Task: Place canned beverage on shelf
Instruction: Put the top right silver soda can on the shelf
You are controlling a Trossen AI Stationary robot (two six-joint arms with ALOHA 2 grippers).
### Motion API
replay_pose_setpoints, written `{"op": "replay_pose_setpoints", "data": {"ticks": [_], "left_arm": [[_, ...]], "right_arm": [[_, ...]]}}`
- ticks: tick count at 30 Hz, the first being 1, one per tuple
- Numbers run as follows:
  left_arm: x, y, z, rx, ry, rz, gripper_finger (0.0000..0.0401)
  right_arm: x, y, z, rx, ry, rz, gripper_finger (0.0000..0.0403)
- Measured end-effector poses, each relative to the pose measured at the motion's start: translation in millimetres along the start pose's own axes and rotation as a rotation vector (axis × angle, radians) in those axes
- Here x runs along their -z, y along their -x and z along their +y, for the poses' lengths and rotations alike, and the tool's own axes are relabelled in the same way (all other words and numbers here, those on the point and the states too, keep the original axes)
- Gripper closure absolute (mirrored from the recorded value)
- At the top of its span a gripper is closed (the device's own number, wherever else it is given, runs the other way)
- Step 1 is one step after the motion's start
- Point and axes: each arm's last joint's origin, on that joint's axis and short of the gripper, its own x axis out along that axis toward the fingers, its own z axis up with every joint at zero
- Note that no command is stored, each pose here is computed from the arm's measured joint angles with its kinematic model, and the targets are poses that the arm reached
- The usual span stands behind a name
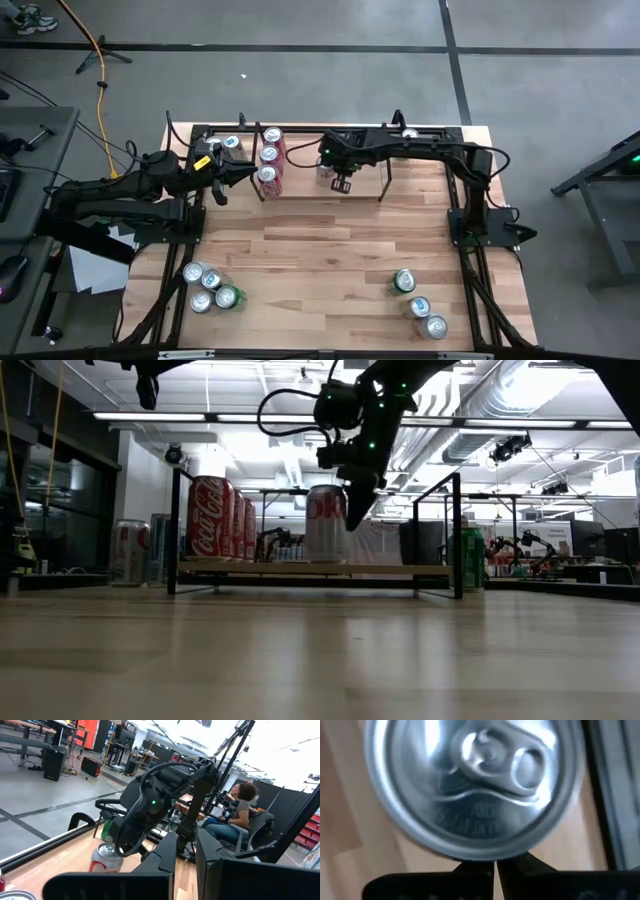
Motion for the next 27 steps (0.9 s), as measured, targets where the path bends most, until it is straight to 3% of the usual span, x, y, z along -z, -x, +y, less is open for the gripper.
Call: {"op": "replay_pose_setpoints", "data": {"ticks": [6,12,27], "left_arm": [[0,0,0,0.0,0.001,0.0,0.0401],[0,0,0,0.0,0.002,0.0,0.0401],[0,0,0,0.0,0.003,0.0,0.0401]], "right_arm": [[-10,0,-2,0.044,-0.025,-0.1,0.0403],[-18,2,1,-0.019,-0.089,-0.19,0.0403],[-35,9,15,-0.065,-0.11,-0.351,0.0403]]}}
